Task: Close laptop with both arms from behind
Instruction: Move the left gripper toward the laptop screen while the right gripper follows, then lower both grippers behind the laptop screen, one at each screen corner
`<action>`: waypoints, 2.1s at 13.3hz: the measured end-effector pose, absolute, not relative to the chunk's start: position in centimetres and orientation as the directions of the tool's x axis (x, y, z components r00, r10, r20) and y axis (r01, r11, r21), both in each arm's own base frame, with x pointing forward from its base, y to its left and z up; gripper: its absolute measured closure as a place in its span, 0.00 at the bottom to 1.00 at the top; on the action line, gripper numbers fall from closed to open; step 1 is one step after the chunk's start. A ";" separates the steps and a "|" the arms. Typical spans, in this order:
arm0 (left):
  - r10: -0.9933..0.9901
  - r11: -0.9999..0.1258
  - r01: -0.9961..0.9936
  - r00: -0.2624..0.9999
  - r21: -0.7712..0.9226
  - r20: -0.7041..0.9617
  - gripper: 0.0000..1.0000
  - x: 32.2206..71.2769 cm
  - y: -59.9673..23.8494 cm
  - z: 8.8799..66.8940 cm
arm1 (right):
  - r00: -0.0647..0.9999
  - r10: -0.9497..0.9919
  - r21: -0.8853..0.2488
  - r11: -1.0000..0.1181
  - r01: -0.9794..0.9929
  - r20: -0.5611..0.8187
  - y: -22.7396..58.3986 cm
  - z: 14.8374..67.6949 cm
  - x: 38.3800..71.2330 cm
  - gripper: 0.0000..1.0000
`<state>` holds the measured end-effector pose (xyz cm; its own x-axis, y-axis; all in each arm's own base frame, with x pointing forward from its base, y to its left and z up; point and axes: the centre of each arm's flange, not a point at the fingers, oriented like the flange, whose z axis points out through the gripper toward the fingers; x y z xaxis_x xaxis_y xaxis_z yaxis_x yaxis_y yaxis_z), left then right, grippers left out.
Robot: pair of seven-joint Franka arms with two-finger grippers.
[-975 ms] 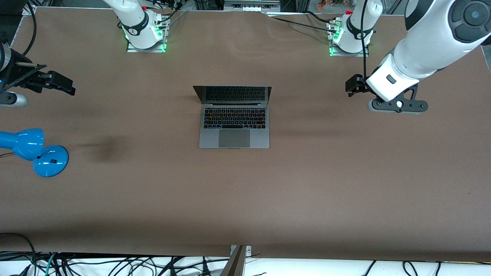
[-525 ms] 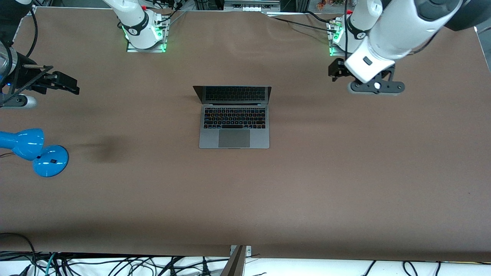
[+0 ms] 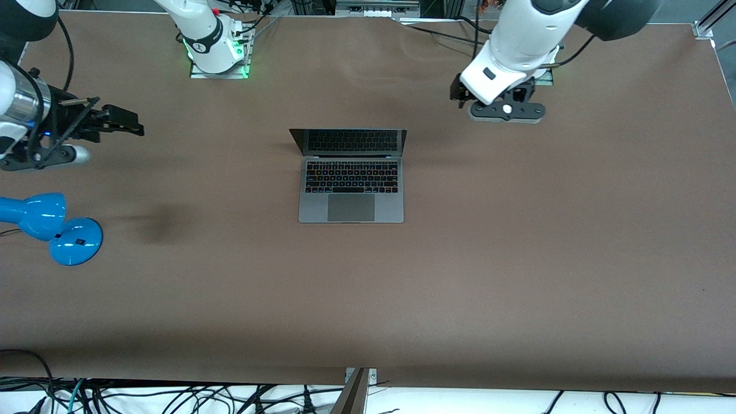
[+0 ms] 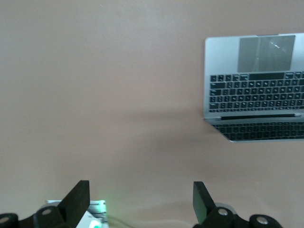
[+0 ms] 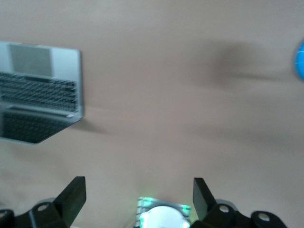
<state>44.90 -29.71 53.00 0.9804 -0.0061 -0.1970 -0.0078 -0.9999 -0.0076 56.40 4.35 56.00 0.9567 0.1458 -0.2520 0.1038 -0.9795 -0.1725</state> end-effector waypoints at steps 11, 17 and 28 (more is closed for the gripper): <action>0.083 -0.996 0.087 0.976 0.010 -0.204 0.51 39.3 -38.6 45.7 | 0.862 0.264 -0.294 -0.945 0.143 -0.432 13.9 49.6 56.1 0.54; 0.055 -0.998 0.063 0.972 0.030 -0.227 0.99 38.6 -40.6 43.6 | 0.837 0.121 -0.221 -0.975 0.000 -0.533 21.5 47.8 54.3 0.84; 0.111 -0.991 0.129 0.949 0.040 -0.295 0.99 38.9 -42.8 38.5 | 0.719 0.072 -0.171 -0.983 -0.066 -0.691 30.2 40.1 52.2 0.99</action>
<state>38.88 -42.85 38.46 0.9490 0.1113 -0.2951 0.1287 -0.9909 0.0403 52.16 30.21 40.06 0.7194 0.0723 -0.6909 -0.0658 -0.9830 -0.1715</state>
